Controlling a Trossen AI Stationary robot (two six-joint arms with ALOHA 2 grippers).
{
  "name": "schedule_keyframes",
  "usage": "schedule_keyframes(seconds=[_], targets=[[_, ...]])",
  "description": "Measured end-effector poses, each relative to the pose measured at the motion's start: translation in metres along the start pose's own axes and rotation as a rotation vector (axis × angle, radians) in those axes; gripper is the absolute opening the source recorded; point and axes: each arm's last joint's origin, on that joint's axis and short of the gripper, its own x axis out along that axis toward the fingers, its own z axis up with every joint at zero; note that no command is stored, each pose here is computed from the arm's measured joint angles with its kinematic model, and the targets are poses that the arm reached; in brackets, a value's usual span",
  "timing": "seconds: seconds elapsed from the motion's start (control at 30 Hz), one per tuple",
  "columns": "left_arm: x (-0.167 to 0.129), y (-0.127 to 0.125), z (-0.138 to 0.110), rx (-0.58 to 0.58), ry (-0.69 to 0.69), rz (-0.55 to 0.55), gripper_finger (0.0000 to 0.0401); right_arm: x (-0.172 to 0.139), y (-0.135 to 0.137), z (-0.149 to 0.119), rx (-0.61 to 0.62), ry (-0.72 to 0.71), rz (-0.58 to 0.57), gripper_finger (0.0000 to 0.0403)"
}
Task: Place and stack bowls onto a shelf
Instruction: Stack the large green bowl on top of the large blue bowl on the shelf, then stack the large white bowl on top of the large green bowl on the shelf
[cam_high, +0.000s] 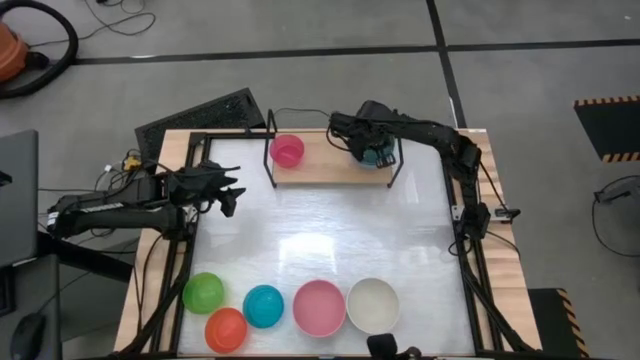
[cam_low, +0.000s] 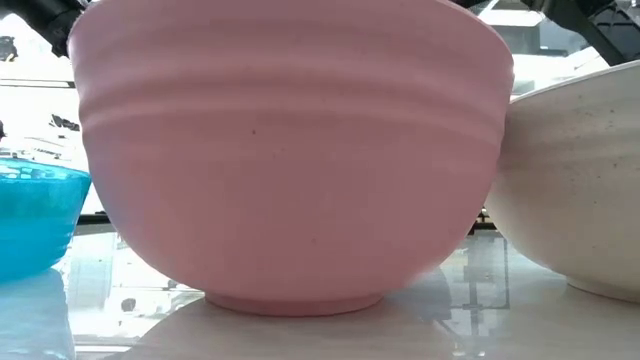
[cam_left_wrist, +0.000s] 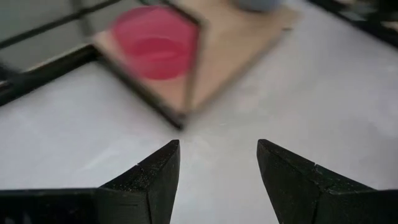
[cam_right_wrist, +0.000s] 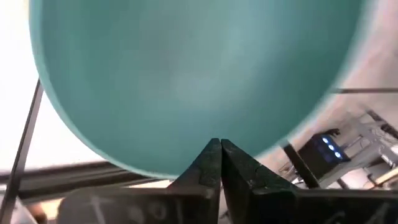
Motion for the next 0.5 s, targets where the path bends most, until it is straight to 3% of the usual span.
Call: schedule_keyframes(seconds=[0.13,0.3,0.4,0.5], targets=[[-0.001,-0.007,0.001,0.032,0.057,-0.221,0.0199,-0.03,-0.004,-0.007,0.132,-0.128,-0.025,0.0055],[-0.004,-0.014,-0.011,0.026,0.311,-0.557,0.0199,-0.069,-0.006,-0.02,0.333,-0.375,0.062,0.006],[-0.003,-0.014,-0.02,-0.031,0.459,-0.589,0.0199,-0.087,-0.003,-0.025,0.47,-0.47,0.139,0.0061],[-0.001,-0.013,-0.025,-0.047,0.535,-0.535,0.0199,-0.103,0.006,-0.027,0.52,-0.612,0.361,0.0065]])
